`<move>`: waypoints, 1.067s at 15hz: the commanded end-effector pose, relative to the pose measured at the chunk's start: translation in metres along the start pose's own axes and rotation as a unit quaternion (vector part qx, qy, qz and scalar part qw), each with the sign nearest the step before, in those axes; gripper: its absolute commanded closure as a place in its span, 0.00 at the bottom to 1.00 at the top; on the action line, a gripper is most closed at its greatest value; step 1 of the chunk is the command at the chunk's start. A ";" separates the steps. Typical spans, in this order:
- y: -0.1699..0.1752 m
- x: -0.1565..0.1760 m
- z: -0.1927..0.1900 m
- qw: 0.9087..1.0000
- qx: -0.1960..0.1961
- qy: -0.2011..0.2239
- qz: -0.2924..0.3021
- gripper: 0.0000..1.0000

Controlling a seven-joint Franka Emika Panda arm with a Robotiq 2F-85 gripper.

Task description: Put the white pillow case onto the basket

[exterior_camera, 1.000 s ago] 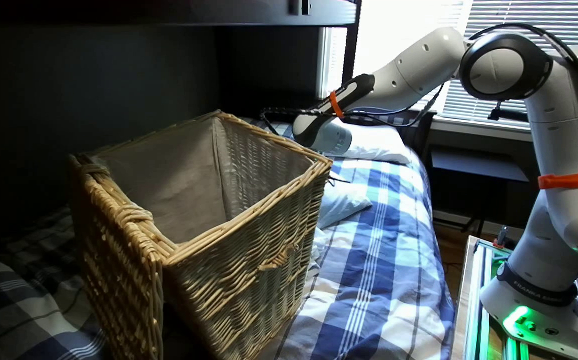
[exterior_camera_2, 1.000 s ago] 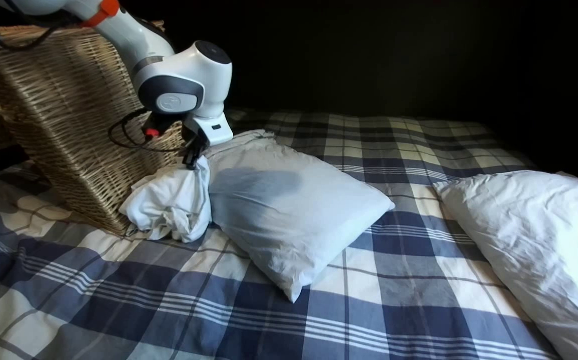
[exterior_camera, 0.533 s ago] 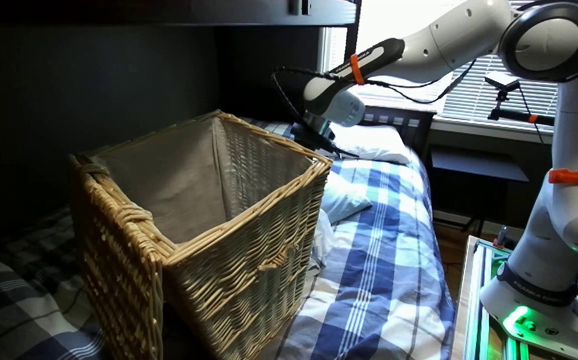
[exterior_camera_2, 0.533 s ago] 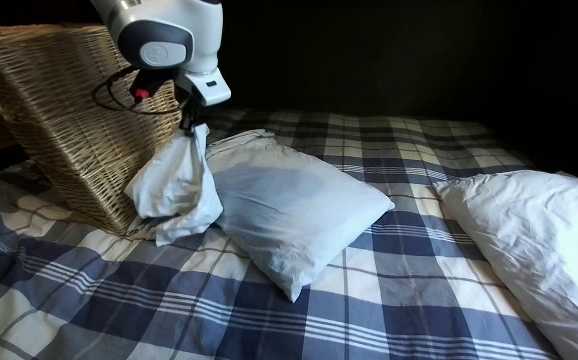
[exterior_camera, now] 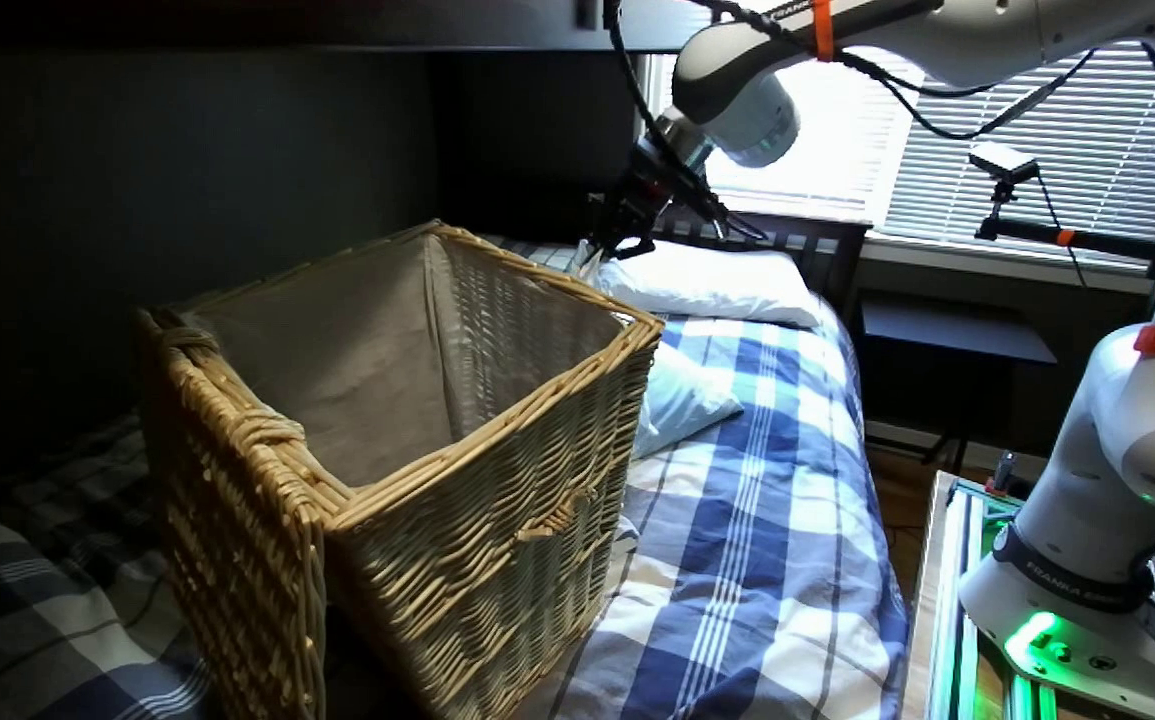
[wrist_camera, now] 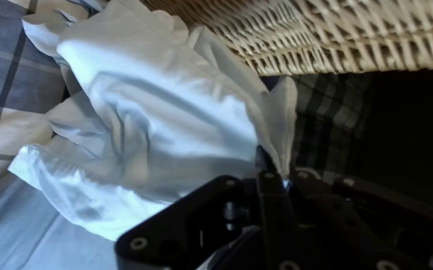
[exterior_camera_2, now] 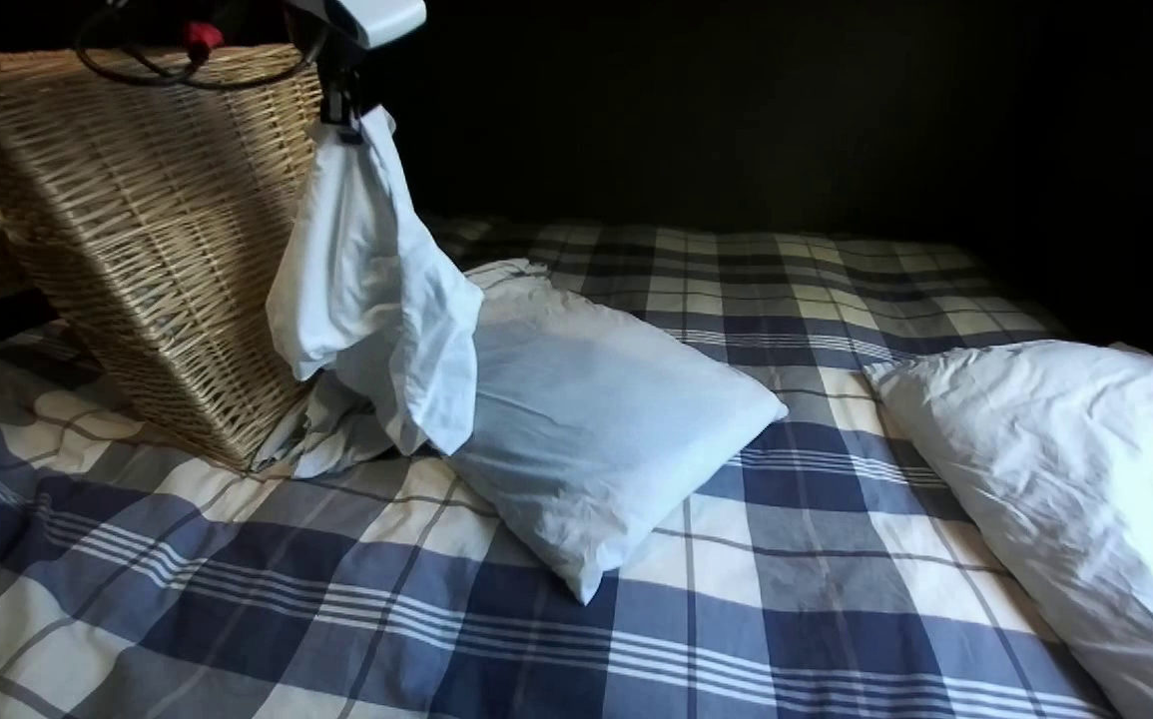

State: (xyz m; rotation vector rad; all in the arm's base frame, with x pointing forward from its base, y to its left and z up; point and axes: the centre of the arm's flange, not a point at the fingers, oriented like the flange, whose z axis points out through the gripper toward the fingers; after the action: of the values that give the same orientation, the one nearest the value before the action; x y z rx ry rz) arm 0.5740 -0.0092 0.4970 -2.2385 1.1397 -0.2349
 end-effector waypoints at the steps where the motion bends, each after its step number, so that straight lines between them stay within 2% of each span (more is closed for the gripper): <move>1: 0.006 -0.026 -0.054 0.998 0.039 0.019 -0.049 0.99; 6: 0.000 -0.049 -0.107 0.984 0.103 0.014 -0.143 0.99; 7: -0.017 -0.039 -0.094 0.989 0.081 0.028 -0.119 0.99; 9: -0.017 -0.042 -0.103 0.988 0.088 0.031 -0.125 0.98; 15: -0.016 -0.039 -0.093 0.989 0.082 0.027 -0.121 0.99; 16: -0.025 -0.050 -0.101 0.986 0.086 0.029 -0.140 0.99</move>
State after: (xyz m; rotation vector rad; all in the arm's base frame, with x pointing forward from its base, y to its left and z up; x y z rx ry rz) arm 0.5221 -0.0126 0.5854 -2.2319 0.8393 -0.4730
